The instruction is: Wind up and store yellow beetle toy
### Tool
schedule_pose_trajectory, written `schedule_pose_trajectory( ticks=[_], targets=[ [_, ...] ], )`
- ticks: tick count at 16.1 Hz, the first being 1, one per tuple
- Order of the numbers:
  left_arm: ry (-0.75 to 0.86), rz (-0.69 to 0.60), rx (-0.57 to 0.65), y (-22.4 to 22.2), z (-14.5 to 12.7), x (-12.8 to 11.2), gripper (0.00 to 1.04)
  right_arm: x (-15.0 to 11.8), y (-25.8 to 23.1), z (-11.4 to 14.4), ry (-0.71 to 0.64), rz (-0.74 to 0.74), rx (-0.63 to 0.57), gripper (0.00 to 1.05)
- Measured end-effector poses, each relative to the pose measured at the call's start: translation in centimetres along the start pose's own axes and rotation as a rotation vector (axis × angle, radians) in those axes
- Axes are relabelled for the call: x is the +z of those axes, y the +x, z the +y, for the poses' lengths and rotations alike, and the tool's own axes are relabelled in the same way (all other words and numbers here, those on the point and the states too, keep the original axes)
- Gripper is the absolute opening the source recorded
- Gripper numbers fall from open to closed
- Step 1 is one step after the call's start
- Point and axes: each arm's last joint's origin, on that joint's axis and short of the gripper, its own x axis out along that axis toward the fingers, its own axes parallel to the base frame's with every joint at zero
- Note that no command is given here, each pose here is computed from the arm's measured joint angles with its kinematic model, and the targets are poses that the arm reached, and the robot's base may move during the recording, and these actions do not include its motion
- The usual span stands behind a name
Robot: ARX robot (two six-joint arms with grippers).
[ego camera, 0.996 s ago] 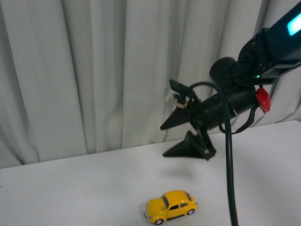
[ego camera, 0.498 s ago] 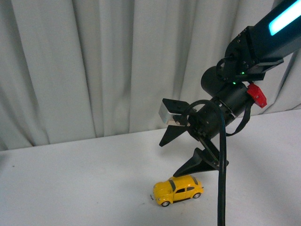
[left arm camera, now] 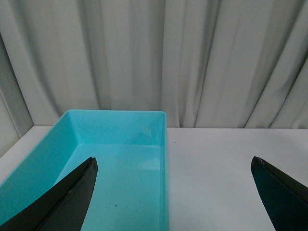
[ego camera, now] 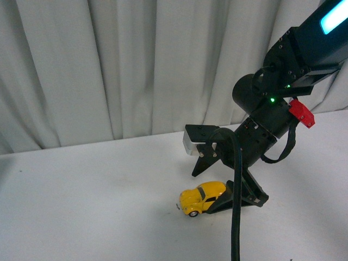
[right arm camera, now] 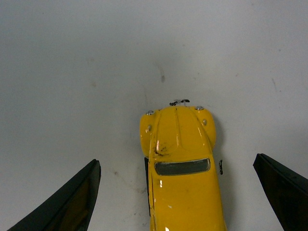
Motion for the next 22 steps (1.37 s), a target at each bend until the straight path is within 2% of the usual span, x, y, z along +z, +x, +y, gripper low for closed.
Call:
schedule_pose_trajectory(
  ticks=[7, 10, 12, 14, 17, 20, 22],
  targets=[
    [0.0, 0.0, 0.0, 0.0, 0.0, 0.0, 0.98, -1.6, 0.2, -0.3, -0.007, 0.055, 0.002, 0.97],
    [0.0, 0.0, 0.0, 0.0, 0.0, 0.0, 0.98, -1.4, 0.4, -0.4, -0.028, 0.053, -0.01, 0.74],
    [0.0, 0.0, 0.0, 0.0, 0.0, 0.0, 0.98, -1.1, 0.6, -0.5, -0.031, 0.041, -0.017, 0.52],
    [0.0, 0.0, 0.0, 0.0, 0.0, 0.0, 0.98, -0.8, 0.8, -0.5, -0.024, 0.022, -0.015, 0.4],
    [0.0, 0.0, 0.0, 0.0, 0.0, 0.0, 0.98, -0.1, 0.9, -0.4, 0.004, -0.029, 0.013, 0.39],
    [0.0, 0.0, 0.0, 0.0, 0.0, 0.0, 0.98, 1.3, 0.4, -1.6, -0.042, -0.054, -0.021, 0.39],
    [0.0, 0.0, 0.0, 0.0, 0.0, 0.0, 0.98, 2.1, 1.5, -1.2, -0.051, -0.049, -0.007, 0.39]
  ],
)
